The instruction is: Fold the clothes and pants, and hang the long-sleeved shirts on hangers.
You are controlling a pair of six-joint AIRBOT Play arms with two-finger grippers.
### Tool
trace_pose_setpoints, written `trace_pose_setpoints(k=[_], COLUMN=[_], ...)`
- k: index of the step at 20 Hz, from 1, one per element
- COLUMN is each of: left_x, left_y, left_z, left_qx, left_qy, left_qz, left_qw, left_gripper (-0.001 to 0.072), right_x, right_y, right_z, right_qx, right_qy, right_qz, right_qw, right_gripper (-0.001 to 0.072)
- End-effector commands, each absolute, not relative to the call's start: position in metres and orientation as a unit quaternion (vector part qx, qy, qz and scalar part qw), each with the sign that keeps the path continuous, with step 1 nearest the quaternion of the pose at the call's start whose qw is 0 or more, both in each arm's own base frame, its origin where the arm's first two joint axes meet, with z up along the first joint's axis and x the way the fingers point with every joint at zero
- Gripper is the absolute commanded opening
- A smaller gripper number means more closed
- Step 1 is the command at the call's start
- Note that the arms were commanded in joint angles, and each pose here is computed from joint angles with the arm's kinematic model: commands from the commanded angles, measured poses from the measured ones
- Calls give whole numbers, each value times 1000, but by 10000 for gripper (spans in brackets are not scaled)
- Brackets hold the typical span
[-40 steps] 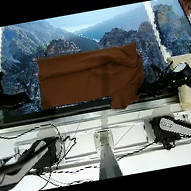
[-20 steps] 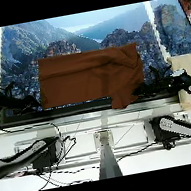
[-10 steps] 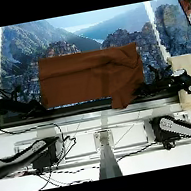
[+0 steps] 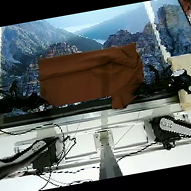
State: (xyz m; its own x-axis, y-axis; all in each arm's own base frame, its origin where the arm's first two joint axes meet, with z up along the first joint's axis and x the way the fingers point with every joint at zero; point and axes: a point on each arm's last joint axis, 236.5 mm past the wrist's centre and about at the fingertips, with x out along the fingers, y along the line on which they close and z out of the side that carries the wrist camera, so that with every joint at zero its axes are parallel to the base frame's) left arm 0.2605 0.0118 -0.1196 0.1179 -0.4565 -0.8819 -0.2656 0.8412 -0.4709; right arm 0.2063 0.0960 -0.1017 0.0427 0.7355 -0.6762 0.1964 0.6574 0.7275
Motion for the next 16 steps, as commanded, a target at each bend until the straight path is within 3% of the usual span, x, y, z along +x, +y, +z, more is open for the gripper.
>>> trace_pose_setpoints(k=[1,4,10,16], left_x=[267,265,248,258], left_y=[12,9,-34,-39], left_z=[-119,-118,-81,-35], left_qx=[-278,-273,-234,-201], left_qy=[650,652,631,597], left_qz=[-67,-80,-253,-301], left_qw=[704,703,695,716], left_gripper=[95,15,15,13], right_x=[209,218,238,259], right_y=[98,105,102,102], right_z=[-100,-89,-46,17], right_qx=[361,372,337,310], right_qy=[653,630,579,510], right_qz=[215,237,264,279], right_qw=[630,639,694,752], right_gripper=[17,17,17,17])
